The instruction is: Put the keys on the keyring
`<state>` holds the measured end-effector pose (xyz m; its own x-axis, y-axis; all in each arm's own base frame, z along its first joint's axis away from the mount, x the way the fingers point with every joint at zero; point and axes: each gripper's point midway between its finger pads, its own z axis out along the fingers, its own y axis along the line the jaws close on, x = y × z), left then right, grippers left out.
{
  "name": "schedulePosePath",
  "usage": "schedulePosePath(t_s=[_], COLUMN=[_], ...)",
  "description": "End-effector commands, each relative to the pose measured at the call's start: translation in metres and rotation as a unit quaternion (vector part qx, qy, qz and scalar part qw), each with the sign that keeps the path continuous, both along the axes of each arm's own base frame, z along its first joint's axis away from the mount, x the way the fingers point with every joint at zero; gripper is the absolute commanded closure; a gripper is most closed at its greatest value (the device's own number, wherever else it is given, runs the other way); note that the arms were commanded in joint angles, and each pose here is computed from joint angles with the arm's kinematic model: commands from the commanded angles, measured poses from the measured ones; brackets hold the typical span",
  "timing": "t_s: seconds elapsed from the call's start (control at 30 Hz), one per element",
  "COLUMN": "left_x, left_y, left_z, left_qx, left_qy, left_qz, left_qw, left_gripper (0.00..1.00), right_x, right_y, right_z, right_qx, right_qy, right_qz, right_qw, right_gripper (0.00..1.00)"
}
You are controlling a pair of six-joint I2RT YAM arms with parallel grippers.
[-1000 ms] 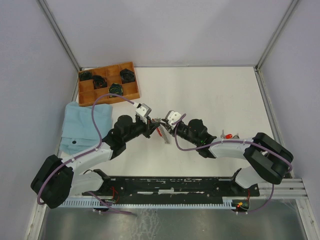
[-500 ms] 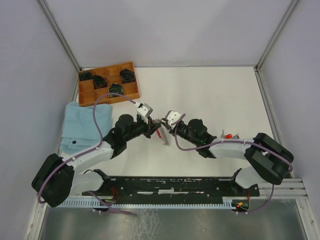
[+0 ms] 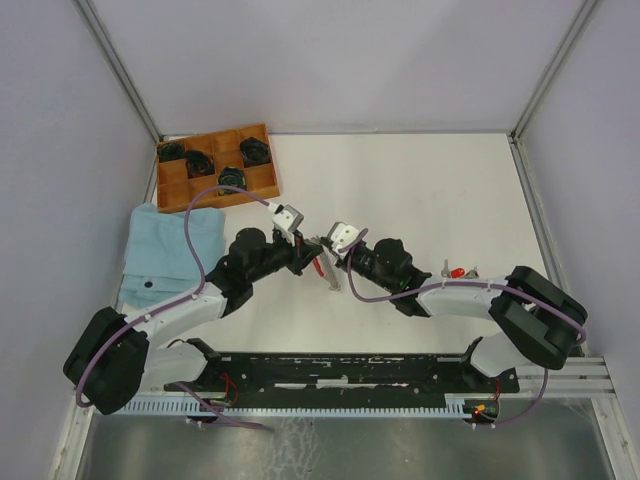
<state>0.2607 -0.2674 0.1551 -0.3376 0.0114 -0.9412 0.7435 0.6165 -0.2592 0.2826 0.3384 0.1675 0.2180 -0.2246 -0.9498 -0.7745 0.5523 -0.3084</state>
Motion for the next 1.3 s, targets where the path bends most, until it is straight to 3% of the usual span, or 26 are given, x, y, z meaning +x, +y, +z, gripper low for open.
schedulePosePath(t_s=[0.0,0.27,0.6,0.73,0.97,1.27], left_x=[-0.010,-0.007,0.005,0.006,0.003,-0.008], left_y=[-0.025,-0.024,0.000,0.003,0.002,-0.002], left_z=[0.059,0.071,0.045,0.037,0.035,0.030], left_qx=[-0.099,-0.148,-0.055,-0.026,-0.005,0.023], left_qy=[-0.023,0.002,-0.048,-0.058,-0.080,-0.120], left_qz=[-0.037,0.007,0.048,0.042,0.012,-0.039], left_qw=[0.994,0.989,0.996,0.997,0.997,0.992], left_gripper=[0.97,0.97,0.97,0.97,0.97,0.97], right_x=[0.018,0.022,0.002,-0.010,-0.020,-0.016], right_y=[0.000,-0.006,-0.023,-0.030,-0.041,-0.049], right_z=[0.018,0.014,0.016,0.020,0.026,0.025], right_qx=[-0.007,-0.032,-0.070,-0.068,-0.057,-0.047], right_qy=[-0.045,-0.068,0.000,0.028,0.086,0.128], right_qz=[-0.050,-0.100,-0.077,-0.044,0.010,0.022], right_qw=[0.998,0.992,0.995,0.996,0.995,0.990], right_gripper=[0.99,0.99,0.66,0.58,0.53,0.52])
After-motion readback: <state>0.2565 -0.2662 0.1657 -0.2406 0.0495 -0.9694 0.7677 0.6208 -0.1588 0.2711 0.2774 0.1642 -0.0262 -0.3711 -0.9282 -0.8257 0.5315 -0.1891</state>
